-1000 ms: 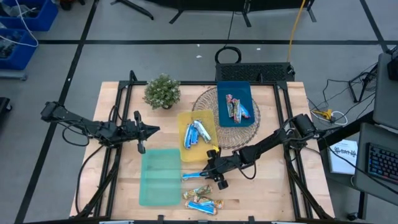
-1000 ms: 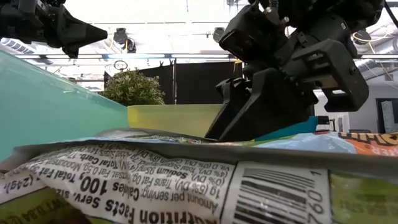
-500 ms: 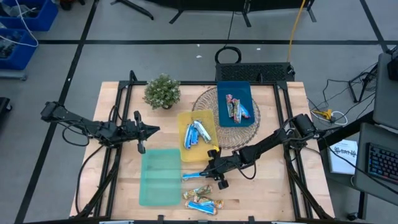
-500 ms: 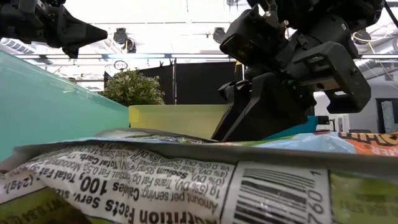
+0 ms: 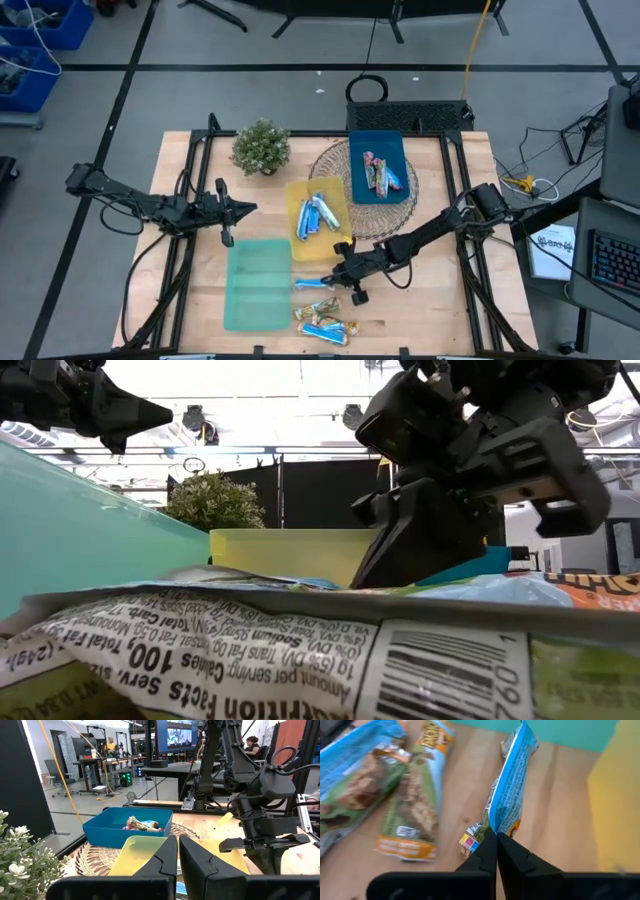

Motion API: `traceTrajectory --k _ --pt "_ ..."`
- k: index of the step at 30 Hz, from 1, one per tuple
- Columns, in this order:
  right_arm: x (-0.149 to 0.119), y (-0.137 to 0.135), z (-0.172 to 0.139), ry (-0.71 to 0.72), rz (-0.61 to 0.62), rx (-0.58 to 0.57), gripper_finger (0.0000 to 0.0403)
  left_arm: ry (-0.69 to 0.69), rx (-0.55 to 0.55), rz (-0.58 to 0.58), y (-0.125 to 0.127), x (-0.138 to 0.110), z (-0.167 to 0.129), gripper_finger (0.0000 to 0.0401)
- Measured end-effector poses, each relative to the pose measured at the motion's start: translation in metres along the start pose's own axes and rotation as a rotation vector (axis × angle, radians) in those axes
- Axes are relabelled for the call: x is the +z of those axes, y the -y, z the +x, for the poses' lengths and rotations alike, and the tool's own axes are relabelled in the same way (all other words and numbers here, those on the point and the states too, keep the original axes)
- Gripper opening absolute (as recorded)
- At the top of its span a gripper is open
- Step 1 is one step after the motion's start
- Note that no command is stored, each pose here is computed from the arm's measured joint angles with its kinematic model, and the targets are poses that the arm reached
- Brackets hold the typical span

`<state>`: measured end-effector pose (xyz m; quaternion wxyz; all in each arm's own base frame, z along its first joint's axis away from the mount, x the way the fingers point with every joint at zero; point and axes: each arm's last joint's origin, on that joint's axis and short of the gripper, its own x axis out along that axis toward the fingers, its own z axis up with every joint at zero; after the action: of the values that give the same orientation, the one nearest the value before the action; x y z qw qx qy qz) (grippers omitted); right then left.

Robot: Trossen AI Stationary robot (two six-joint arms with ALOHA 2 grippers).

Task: Pick and place Granola Bars by type
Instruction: Put the yellow granola bar into the green bin

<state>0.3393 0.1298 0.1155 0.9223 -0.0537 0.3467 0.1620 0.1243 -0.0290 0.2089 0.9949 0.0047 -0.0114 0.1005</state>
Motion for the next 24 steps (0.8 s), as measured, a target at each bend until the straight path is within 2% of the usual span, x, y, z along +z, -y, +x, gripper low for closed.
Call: traceTrajectory --k 9,20,24 --pt "0.007 -0.013 -0.005 0.044 -0.051 0.039 0.0 0.0 0.0 0.0 0.0 0.0 0.0 0.0026" --pt "0.026 -0.013 -0.025 0.128 -0.11 0.031 0.0 0.001 0.0 0.0 0.0 0.0 0.0 0.0026" --pt "0.029 -0.014 -0.028 0.14 -0.095 0.049 0.0 0.001 0.0 -0.001 0.0 0.0 0.0 0.0026"
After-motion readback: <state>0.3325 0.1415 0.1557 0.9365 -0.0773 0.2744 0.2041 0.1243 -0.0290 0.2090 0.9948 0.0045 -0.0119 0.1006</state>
